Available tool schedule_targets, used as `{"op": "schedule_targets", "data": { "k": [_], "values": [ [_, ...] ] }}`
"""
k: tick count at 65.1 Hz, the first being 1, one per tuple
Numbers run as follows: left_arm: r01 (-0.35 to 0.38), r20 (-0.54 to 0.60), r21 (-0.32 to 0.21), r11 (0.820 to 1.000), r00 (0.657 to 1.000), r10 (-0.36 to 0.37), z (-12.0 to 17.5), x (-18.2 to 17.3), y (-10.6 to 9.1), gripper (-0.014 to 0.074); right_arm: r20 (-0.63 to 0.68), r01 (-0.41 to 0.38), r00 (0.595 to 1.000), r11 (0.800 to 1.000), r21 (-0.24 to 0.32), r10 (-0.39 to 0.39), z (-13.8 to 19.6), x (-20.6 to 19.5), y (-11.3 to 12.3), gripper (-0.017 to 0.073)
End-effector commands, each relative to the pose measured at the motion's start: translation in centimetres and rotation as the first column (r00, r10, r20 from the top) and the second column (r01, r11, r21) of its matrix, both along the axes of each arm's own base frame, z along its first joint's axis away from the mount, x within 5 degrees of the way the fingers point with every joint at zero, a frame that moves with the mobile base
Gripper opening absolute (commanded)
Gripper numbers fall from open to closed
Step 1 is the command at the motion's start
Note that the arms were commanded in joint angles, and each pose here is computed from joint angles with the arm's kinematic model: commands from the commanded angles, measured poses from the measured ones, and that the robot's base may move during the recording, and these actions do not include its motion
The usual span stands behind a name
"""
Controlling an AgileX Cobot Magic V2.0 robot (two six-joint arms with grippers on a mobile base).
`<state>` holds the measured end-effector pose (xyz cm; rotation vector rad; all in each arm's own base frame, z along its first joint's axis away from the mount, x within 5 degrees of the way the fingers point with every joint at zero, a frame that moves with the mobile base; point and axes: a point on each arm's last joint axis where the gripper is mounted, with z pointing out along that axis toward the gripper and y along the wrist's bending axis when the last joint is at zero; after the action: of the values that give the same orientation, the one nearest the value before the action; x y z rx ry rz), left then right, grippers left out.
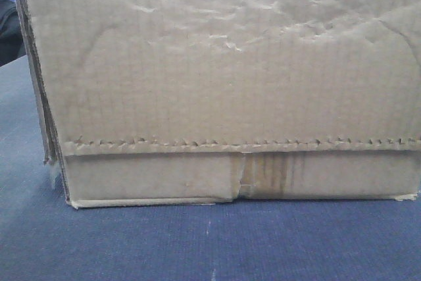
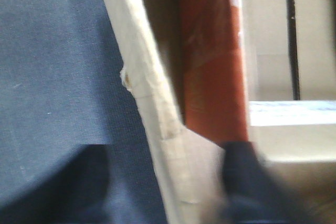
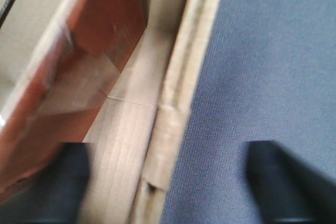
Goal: Stack two boxes on right shelf middle
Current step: 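Lift the two stacked boxes off the table with both grippers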
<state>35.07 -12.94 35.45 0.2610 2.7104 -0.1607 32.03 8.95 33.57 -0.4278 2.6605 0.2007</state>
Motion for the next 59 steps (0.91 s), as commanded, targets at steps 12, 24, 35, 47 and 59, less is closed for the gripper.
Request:
{"op": "schedule_targets", "data": {
  "k": [12,24,35,47,59],
  "values": [
    [-0.006,0.001,0.004,1.0,1.0,0.006,-0.2,0.1,-0.1,-0.0111,0.017,0.001,1.0,1.0,-0.003,-0.001,0.4,0.0,-0.1,-0.0155],
    [-0.067,0.019,0.022,0.997,0.998,0.067,0.2,0.1,0.4,-0.0111,0.017,0.01,1.0,1.0,0.003,-0.01,0.5,-0.1,-0.1,-0.0153],
    [-0.091,0.061,0.001,0.996,0.994,0.091,1.8,-0.9,0.8,-0.0111,0.071,0.012,0.997,1.0,0.018,-0.013,2.1,-1.1,-0.3,-0.0153],
    [-0.097,0.148,-0.026,0.995,0.984,0.1,5.0,-3.0,1.7,-0.0111,0.2,0.011,0.98,0.999,0.054,-0.022,5.8,-2.9,-0.8,-0.0153],
    [-0.108,0.277,-0.049,0.993,0.954,0.117,9.1,-6.3,3.3,-0.0111,0.358,-0.001,0.933,0.995,0.103,-0.036,10.5,-5.1,-1.3,-0.0153]
  ]
}}
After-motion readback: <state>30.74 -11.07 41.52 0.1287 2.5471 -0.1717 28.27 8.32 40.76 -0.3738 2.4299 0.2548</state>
